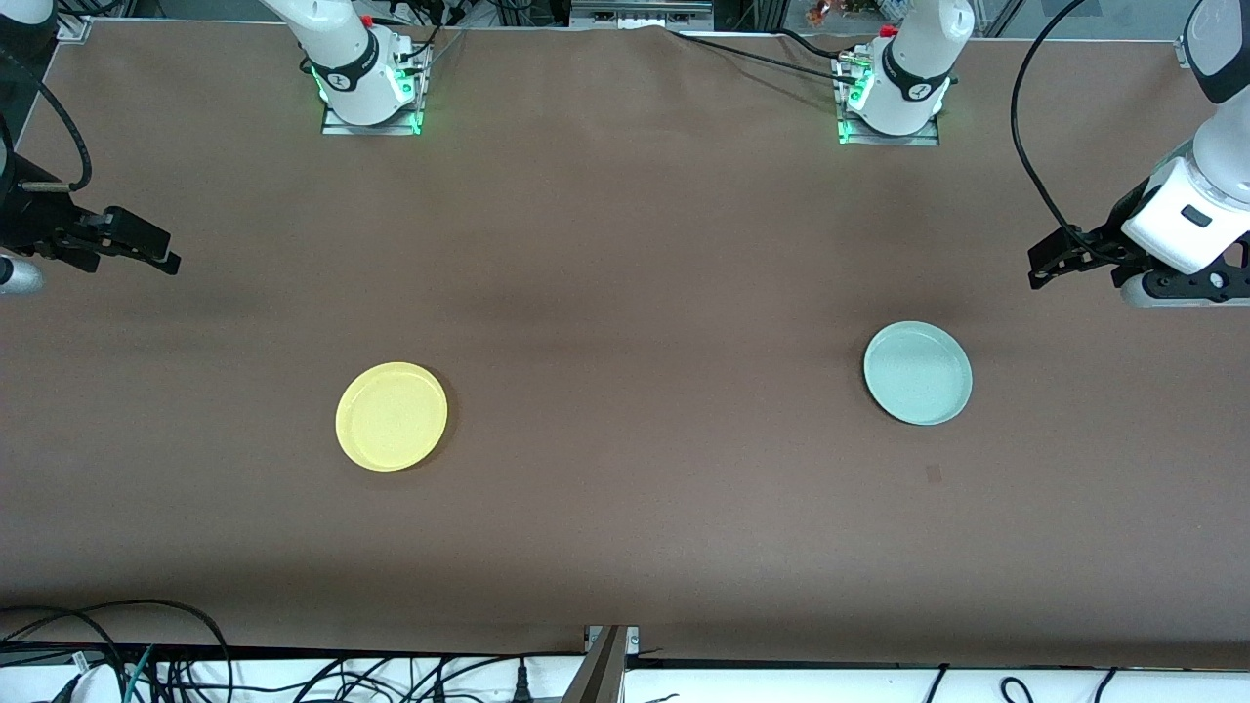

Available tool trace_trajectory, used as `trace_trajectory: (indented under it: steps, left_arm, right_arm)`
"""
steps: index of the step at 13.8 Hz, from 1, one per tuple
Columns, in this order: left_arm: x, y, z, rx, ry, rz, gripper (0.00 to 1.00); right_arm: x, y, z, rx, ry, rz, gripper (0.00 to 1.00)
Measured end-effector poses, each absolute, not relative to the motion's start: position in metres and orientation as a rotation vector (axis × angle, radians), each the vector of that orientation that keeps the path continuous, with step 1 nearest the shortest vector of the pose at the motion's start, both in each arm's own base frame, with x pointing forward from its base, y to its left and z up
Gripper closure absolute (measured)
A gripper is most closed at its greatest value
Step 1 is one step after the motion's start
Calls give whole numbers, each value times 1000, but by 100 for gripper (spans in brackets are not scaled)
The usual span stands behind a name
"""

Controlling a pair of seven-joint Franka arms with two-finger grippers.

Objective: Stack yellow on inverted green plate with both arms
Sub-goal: 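Move the left gripper down toward the rim of the green plate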

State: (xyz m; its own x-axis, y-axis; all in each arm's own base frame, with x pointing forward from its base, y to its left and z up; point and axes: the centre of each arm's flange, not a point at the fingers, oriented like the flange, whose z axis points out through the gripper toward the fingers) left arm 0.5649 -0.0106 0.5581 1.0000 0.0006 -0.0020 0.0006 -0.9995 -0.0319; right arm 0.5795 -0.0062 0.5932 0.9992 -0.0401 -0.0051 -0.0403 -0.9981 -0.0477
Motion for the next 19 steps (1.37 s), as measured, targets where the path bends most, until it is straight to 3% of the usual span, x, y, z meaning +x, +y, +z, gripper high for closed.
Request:
trace_trajectory:
  steps: [14,19]
  left_arm:
    - [570,-1,549,-3110,64,30,0]
    - [582,9,516,-3111,129,121,0]
  right_arm:
    - [580,-6,593,-3093,62,9,0]
    - [580,-6,591,-3093,62,15,0]
